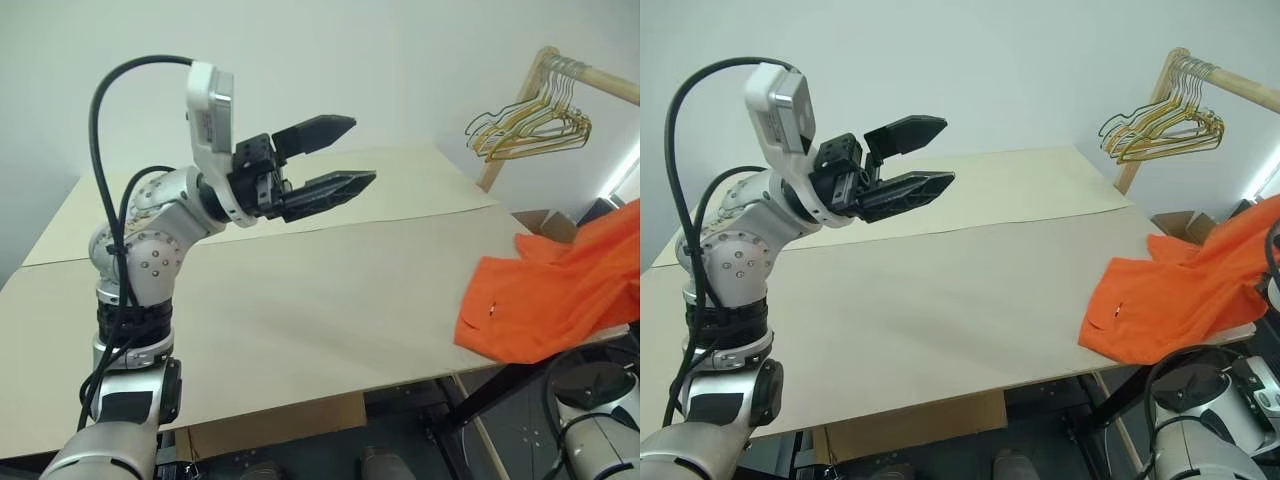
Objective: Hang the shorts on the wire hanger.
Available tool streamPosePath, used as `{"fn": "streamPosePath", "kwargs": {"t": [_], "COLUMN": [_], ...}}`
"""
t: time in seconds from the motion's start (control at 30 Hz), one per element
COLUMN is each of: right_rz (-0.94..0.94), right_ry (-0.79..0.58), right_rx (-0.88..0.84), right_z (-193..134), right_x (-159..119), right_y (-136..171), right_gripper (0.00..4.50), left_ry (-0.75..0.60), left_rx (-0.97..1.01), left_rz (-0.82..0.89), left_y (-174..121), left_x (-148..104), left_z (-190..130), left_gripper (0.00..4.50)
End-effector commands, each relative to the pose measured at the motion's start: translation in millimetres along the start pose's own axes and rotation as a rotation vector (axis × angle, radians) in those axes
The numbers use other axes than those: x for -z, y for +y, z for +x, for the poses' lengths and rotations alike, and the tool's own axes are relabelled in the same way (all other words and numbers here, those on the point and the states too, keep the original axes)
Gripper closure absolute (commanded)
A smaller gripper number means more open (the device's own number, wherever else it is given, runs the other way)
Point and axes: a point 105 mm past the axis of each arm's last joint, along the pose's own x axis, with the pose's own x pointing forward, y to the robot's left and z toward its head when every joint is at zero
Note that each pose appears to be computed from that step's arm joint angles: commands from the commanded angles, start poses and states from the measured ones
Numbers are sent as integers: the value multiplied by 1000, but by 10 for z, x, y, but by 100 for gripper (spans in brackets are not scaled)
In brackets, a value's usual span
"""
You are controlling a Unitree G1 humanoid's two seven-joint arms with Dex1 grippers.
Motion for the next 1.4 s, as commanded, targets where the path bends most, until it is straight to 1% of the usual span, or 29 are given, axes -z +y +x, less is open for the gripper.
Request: {"fn": "streamPosePath", "kwargs": {"t": [0.03, 0.23, 0.43, 0.6, 0.77, 0.83, 0.87, 0.9, 1.17, 1.23, 1.4], "right_rz": [65, 145, 157, 137, 55, 29, 21, 16, -96, -131, -304], "right_ry": [-35, -20, 11, 9, -16, -30, -37, -41, -127, -170, -509], "right_rx": [14, 95, 138, 161, 217, 240, 247, 251, 319, 344, 457], "right_z": [-63, -40, 12, 18, 0, -15, -22, -26, -97, -119, -388], "right_x": [-138, -154, -93, -90, -109, -120, -128, -134, -261, -310, -714], "right_y": [-38, -234, -354, -388, -450, -471, -480, -485, -494, -486, -341], "right_gripper": [450, 450, 450, 450, 450, 388, 369, 338, 58, 3, 3], "left_ry": [-14, -14, -14, -13, -8, -6, -5, -5, -5, -5, -4], "left_rx": [17, 26, 32, 30, 28, 28, 27, 27, 23, 22, 13], "left_rz": [39, 34, 37, 35, 36, 37, 38, 38, 44, 46, 51], "left_y": [-31, -25, -31, -43, -53, -58, -60, -61, -70, -68, -43], "left_x": [-57, -32, -11, 0, 6, 7, 6, 6, -10, -11, -22], "left_z": [29, 56, 67, 65, 58, 56, 56, 57, 51, 47, 24], "left_gripper": [3, 3, 3, 3, 3, 0, 0, 0, 0, 0, 0]}}
